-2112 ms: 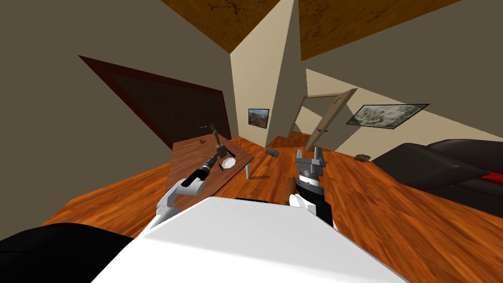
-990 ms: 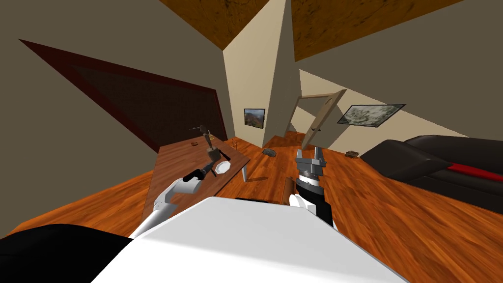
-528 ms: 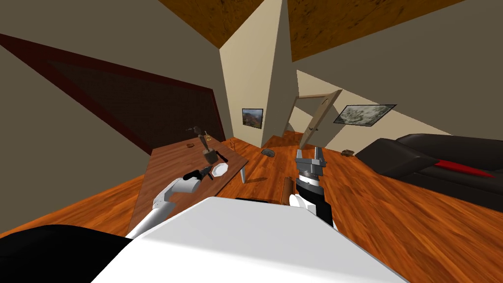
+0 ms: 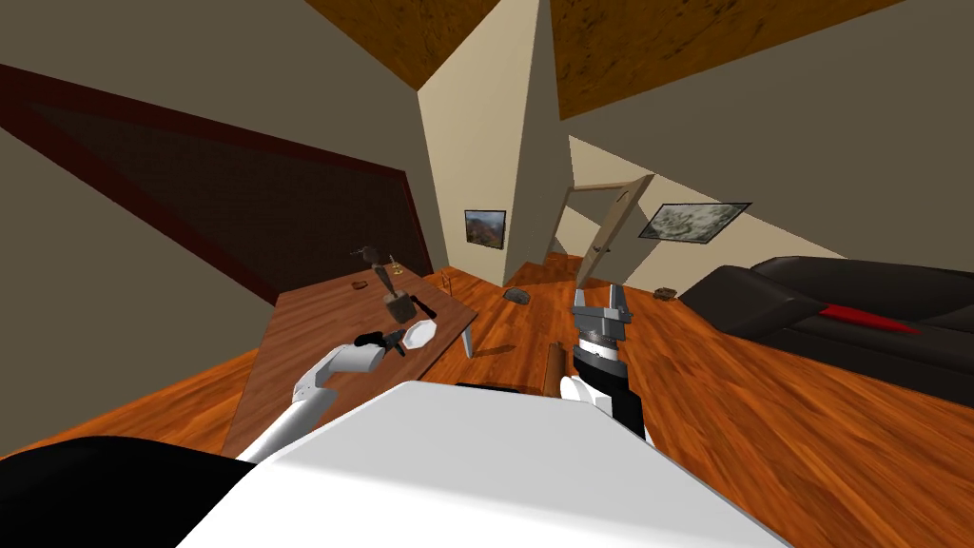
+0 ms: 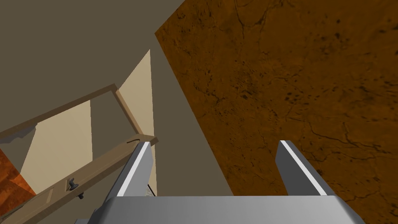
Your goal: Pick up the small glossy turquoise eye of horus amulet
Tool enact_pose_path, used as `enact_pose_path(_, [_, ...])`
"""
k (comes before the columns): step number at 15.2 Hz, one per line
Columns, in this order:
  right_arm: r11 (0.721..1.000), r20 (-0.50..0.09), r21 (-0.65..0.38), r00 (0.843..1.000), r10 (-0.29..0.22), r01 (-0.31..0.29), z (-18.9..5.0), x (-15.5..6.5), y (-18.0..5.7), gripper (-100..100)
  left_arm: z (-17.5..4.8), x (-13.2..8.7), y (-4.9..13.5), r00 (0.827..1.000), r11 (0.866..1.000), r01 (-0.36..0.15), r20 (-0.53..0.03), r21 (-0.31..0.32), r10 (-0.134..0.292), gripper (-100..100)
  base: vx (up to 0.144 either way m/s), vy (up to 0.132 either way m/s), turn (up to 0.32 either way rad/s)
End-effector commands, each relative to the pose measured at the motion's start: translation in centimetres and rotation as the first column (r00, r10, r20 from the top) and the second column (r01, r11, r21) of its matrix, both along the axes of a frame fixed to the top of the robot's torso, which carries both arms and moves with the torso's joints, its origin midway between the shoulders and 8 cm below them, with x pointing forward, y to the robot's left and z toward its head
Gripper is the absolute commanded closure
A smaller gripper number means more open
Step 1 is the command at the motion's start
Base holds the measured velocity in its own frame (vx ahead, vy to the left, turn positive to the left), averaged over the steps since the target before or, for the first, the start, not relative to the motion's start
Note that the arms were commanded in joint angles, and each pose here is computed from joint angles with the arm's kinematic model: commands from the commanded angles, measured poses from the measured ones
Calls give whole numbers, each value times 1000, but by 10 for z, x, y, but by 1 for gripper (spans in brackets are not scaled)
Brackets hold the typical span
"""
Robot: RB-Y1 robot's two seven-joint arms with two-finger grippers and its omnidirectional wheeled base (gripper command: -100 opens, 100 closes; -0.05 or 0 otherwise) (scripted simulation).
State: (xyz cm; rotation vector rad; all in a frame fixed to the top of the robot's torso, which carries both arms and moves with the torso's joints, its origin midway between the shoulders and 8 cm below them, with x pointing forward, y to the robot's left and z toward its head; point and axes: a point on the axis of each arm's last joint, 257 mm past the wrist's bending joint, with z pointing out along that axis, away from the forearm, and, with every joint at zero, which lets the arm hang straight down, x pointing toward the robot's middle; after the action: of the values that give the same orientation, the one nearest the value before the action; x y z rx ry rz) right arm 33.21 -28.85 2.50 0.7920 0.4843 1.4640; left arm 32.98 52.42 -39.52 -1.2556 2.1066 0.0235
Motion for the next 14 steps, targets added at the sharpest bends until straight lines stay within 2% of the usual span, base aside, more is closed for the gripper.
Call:
enact_pose_path(1, [1000,0,0,1000,0,0,0,0,0,0,-8,-12,6,998,1000,-13,-54,1,13,-100,58,-7,-57])
enact_pose_path(2, [1000,0,0,1000,0,0,0,0,0,0,-14,-21,12,996,1000,-21,-92,3,21,-100,62,-17,-67])
enact_pose_path(5, [1000,0,0,1000,0,0,0,0,0,0,-22,-34,17,988,999,-35,-148,2,35,-100,58,-16,-49])
enact_pose_path(6, [1000,0,0,1000,0,0,0,0,0,0,-26,-43,21,982,999,-44,-186,2,43,-100,45,-8,-53])
enact_pose_path(7, [1000,0,0,1000,0,0,0,0,0,0,-27,-44,21,981,999,-45,-189,2,44,-100,40,-5,-43])
enact_pose_path(8, [1000,0,0,1000,0,0,0,0,0,0,-31,-53,25,973,999,-53,-225,1,52,-100,42,-10,-41])
enact_pose_path(9, [1000,0,0,1000,0,0,0,0,0,0,-31,-53,25,973,999,-53,-225,1,52,-100,37,-12,-34])
enact_pose_path(10, [1000,0,0,1000,0,0,0,0,0,0,-34,-61,28,965,998,-61,-256,0,59,-100,37,-11,-40])
enact_pose_path(11, [1000,0,0,1000,0,0,0,0,0,0,-34,-61,28,965,998,-61,-256,0,59,-100,36,-8,-33])
enact_pose_path(14, [1000,0,0,1000,0,0,0,0,0,0,-41,-77,33,945,997,-77,-320,-2,72,-100,40,-3,-41])
